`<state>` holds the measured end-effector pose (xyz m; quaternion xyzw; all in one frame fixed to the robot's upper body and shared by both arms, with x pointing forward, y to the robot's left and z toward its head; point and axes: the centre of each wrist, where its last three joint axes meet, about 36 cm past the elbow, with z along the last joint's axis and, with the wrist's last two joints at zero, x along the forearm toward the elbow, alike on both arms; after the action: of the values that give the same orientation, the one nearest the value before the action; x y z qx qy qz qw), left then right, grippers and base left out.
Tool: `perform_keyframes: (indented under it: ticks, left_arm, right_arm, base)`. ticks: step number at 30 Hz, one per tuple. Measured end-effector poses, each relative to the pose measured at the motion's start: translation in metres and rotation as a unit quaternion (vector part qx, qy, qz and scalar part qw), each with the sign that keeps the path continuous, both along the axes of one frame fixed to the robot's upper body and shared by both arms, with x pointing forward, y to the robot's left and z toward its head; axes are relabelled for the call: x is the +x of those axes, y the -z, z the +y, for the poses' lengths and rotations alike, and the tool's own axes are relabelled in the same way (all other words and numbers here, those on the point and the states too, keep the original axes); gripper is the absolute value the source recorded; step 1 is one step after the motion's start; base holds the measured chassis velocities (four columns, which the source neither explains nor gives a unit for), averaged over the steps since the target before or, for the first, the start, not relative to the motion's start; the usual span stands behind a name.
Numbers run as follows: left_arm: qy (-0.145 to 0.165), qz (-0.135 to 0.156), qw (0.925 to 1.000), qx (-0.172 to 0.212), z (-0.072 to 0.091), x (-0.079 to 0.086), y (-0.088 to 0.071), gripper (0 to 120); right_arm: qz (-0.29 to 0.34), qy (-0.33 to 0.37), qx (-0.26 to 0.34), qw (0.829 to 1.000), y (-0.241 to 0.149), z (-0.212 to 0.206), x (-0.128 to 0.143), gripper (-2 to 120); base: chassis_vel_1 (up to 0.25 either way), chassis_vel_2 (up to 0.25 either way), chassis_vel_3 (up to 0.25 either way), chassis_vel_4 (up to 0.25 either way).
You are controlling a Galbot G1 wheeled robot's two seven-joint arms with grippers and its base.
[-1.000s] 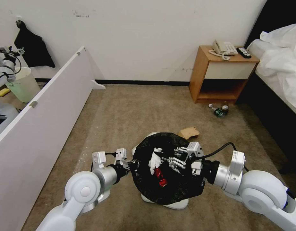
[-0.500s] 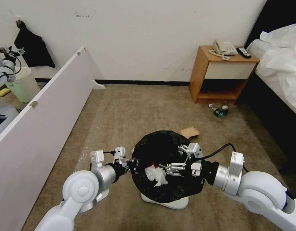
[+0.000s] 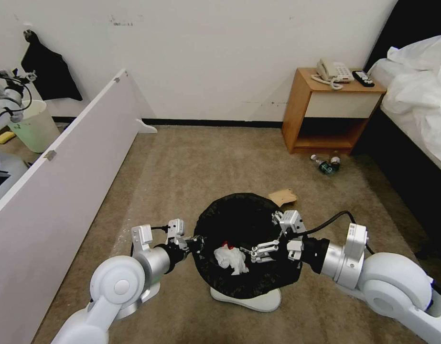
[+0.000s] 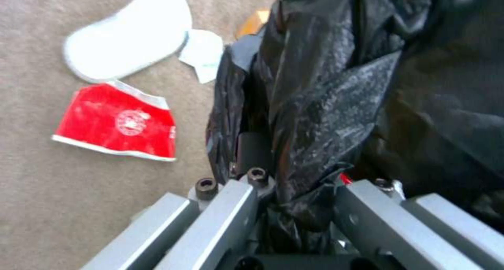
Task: Pick up the trash bin, then pick up the garbage from the floor and place it into the trash bin.
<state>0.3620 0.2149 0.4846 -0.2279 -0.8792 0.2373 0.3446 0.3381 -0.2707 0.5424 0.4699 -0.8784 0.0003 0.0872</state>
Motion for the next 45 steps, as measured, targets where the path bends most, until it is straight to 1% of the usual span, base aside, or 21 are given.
perform_keyframes:
  ticks: [4, 11, 13, 14, 16, 18, 21, 22, 24, 27, 28, 29, 30, 32, 34, 36, 40, 42, 43, 44, 45]
  left_arm:
    - [-0.002, 0.002, 1.0000, 0.005, 0.001, -0.001, 0.002, 0]
    - [-0.014, 0.014, 0.9996, 0.020, 0.005, -0.006, 0.013, 0]
    - [-0.025, 0.020, 0.9990, 0.032, 0.011, -0.010, 0.019, 0]
    - [-0.025, 0.020, 0.9990, 0.032, 0.011, -0.010, 0.019, 0]
    - [-0.037, 0.020, 0.9981, 0.046, 0.019, -0.015, 0.023, 0]
    - [-0.042, 0.019, 0.9977, 0.049, 0.021, -0.016, 0.024, 0]
    - [-0.065, 0.022, 0.9956, 0.063, 0.030, -0.030, 0.025, 0]
    - [-0.065, 0.022, 0.9956, 0.063, 0.030, -0.030, 0.025, 0]
    - [-0.074, 0.023, 0.9937, 0.082, 0.036, -0.040, 0.027, 0]
    - [-0.077, 0.021, 0.9927, 0.090, 0.038, -0.043, 0.028, 0]
    - [-0.091, 0.018, 0.9897, 0.109, 0.043, -0.049, 0.029, 0]
    - [-0.101, 0.018, 0.9881, 0.115, 0.047, -0.054, 0.029, 0]
    - [-0.101, 0.018, 0.9881, 0.115, 0.047, -0.054, 0.029, 0]
    - [-0.123, 0.017, 0.9839, 0.129, 0.055, -0.061, 0.029, 0]
    - [-0.128, 0.016, 0.9825, 0.134, 0.057, -0.063, 0.029, 0]
    - [-0.141, 0.014, 0.9783, 0.151, 0.062, -0.068, 0.028, 0]
    - [-0.152, 0.010, 0.9747, 0.164, 0.066, -0.071, 0.027, 0]
    - [-0.165, 0.007, 0.9705, 0.176, 0.072, -0.074, 0.026, 0]
    - [-0.165, 0.007, 0.9705, 0.176, 0.072, -0.074, 0.026, 0]
    - [-0.180, 0.005, 0.9667, 0.182, 0.079, -0.077, 0.025, 0]
    - [-0.180, 0.005, 0.9667, 0.182, 0.079, -0.077, 0.025, 0]
  right_arm:
    - [-0.009, 0.002, 0.003, 1.000, -0.006, -0.001, 0.001, 100]
    - [-0.037, 0.011, 0.008, 0.999, -0.025, -0.008, 0.004, 100]
    - [-0.054, 0.020, 0.010, 0.998, -0.036, -0.013, 0.005, 100]
    - [-0.054, 0.020, 0.010, 0.998, -0.036, -0.013, 0.005, 100]
    - [-0.066, 0.028, 0.010, 0.997, -0.042, -0.017, 0.005, 100]
    - [-0.069, 0.031, 0.010, 0.997, -0.043, -0.019, 0.005, 100]
    - [-0.078, 0.045, 0.012, 0.996, -0.046, -0.024, 0.006, 100]
    - [-0.078, 0.045, 0.012, 0.996, -0.046, -0.024, 0.006, 100]
    - [-0.083, 0.054, 0.017, 0.995, -0.048, -0.027, 0.009, 100]
    - [-0.085, 0.057, 0.020, 0.995, -0.048, -0.028, 0.010, 100]
    - [-0.084, 0.067, 0.026, 0.994, -0.045, -0.029, 0.012, 100]
    - [-0.077, 0.077, 0.035, 0.993, -0.039, -0.029, 0.013, 100]
    - [-0.077, 0.077, 0.035, 0.993, -0.039, -0.029, 0.013, 100]
    - [-0.057, 0.103, 0.058, 0.991, -0.020, -0.028, 0.016, 100]
    - [-0.051, 0.110, 0.066, 0.990, -0.014, -0.028, 0.017, 100]
    - [-0.030, 0.140, 0.086, 0.986, 0.007, -0.025, 0.021, 100]
    - [-0.020, 0.165, 0.087, 0.982, 0.024, -0.024, 0.024, 100]
    - [-0.010, 0.187, 0.083, 0.979, 0.039, -0.023, 0.028, 100]
    - [-0.010, 0.187, 0.083, 0.979, 0.039, -0.023, 0.028, 100]
    - [-0.003, 0.207, 0.065, 0.976, 0.061, -0.024, 0.033, 100]
    - [-0.003, 0.207, 0.065, 0.976, 0.061, -0.024, 0.033, 100]
  base:
    - [0.000, 0.000, 0.000, 0.000]
    - [0.000, 0.000, 0.000, 0.000]
    - [0.000, 0.000, 0.000, 0.000]
    - [0.000, 0.000, 0.000, 0.000]
    - [0.000, 0.000, 0.000, 0.000]
    - [0.000, 0.000, 0.000, 0.000]
    - [0.000, 0.000, 0.000, 0.000]
    - [0.000, 0.000, 0.000, 0.000]
    - [0.000, 0.000, 0.000, 0.000]
    - [0.000, 0.000, 0.000, 0.000]
    - [0.000, 0.000, 0.000, 0.000]
    - [0.000, 0.000, 0.000, 0.000]
    - [0.000, 0.000, 0.000, 0.000]
    - [0.000, 0.000, 0.000, 0.000]
    - [0.000, 0.000, 0.000, 0.000]
    - [0.000, 0.000, 0.000, 0.000]
    - [0.000, 0.000, 0.000, 0.000]
    - [0.000, 0.000, 0.000, 0.000]
    - [0.000, 0.000, 0.000, 0.000]
    - [0.000, 0.000, 0.000, 0.000]
    - [0.000, 0.000, 0.000, 0.000]
